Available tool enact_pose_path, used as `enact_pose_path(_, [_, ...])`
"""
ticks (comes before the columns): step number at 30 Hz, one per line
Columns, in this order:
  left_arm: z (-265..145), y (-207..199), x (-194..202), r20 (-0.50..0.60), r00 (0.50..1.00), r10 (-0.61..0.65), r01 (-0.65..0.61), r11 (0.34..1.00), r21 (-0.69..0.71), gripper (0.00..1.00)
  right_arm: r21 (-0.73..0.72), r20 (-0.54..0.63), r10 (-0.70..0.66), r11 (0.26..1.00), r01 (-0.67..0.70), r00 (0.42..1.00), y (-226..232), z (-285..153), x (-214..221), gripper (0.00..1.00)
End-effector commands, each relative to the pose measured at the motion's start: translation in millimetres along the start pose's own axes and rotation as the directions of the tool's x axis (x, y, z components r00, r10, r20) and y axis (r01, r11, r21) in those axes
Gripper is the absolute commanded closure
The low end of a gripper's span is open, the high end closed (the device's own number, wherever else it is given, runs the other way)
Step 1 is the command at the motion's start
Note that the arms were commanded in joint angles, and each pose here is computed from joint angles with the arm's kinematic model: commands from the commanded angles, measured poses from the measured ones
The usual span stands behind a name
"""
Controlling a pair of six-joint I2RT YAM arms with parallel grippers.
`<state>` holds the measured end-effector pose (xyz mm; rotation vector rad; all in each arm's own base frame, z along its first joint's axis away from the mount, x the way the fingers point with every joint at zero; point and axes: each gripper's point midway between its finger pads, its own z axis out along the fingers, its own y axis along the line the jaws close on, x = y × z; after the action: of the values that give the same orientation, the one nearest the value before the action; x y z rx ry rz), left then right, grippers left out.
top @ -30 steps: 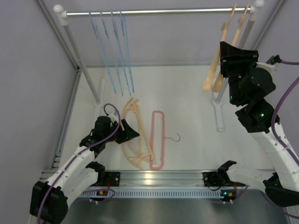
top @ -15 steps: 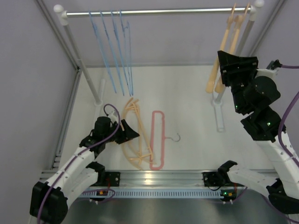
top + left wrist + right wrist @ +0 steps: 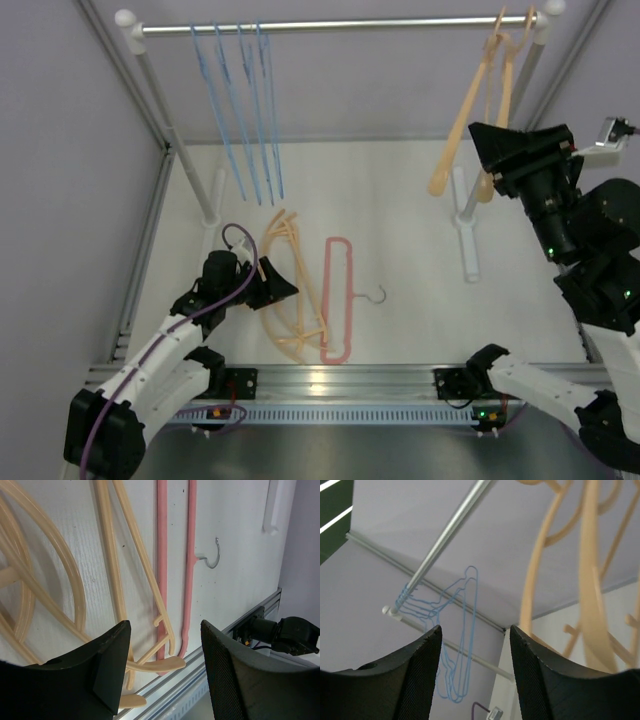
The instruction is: Organize the hangers
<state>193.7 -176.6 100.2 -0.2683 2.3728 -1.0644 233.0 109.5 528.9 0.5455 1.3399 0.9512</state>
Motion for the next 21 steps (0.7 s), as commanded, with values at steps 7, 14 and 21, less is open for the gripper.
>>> enact_pose_path(7, [-4.1, -11.6, -9.2, 0.023, 0.999, 0.04, -0.041, 0.999, 0.025, 0.37, -0.18, -0.238, -0.425, 0.903, 0.39, 0.873, 97.3, 53.5, 76.4, 0.39])
enact_pose_path(14, [-12.0, -16.4, -17.1, 0.049, 0.997, 0.052, -0.052, 0.999, 0.003, 0.38, -0.123, -0.433, -0.503, 0.855, 0.504, 0.748, 36.5, 70.1, 200.3, 0.41])
enact_pose_path(21, [-36.3, -8.7, -46.2, 0.181, 0.98, 0.079, -0.051, 0.986, -0.156, 0.39, -0.07, -0.568, -0.49, 0.829, 0.554, 0.661, -46.7, 28.8, 285.7, 0.46])
